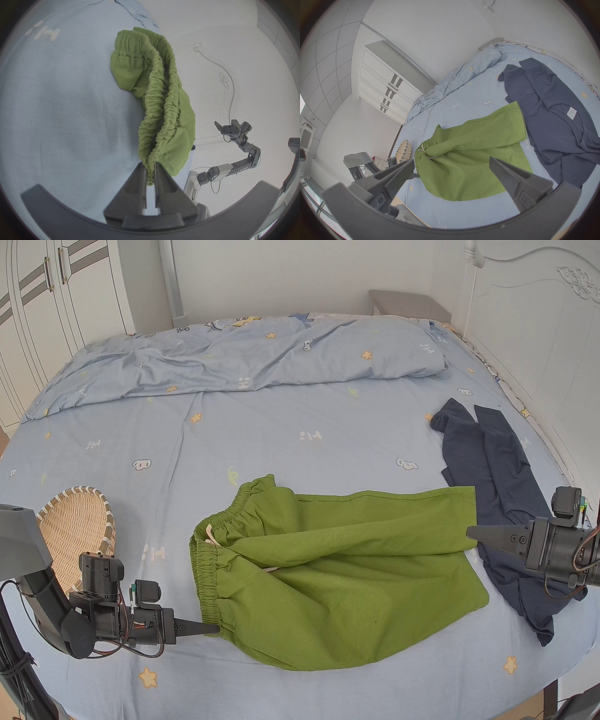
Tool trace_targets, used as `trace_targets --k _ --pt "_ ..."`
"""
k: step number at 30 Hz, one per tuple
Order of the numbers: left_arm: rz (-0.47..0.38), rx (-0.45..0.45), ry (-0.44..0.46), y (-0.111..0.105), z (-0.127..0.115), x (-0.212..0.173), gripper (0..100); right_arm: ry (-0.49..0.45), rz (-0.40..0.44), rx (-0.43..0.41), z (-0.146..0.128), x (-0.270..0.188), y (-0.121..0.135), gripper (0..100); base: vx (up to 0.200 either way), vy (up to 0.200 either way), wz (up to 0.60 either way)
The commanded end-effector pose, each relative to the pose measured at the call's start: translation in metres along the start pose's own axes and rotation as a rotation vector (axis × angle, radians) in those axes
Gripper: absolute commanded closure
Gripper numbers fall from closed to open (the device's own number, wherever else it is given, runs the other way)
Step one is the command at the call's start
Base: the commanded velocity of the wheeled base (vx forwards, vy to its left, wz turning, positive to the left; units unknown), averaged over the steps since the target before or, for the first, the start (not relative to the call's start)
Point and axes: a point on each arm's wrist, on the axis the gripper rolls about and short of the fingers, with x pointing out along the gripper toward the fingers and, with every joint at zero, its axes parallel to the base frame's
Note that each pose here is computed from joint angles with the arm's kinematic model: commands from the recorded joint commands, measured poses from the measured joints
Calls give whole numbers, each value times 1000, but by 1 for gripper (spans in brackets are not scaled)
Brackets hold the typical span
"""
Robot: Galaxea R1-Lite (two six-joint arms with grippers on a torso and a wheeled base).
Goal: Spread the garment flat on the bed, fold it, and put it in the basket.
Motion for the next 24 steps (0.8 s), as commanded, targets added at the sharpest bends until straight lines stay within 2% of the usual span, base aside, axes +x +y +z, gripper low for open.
trace_targets --k 1,5,12,17,24 --pt "12 -10 -18 -4 -5 -11 100 1 -1 2 0 0 0 0 0 0 0" --pt "40 -42 -72 -4 -12 -35 100 6 3 1 -1 -1 0 0 0 0 0" --pt "90 -128 -152 -7 -38 -73 100 73 -30 23 -19 1 -10 0 0 0 0" --pt "117 -205 -203 -3 -50 -90 100 148 -76 57 -40 0 -24 0 0 0 0" --pt "140 -235 -234 -3 -56 -98 100 257 -153 136 -72 -4 -52 0 0 0 0"
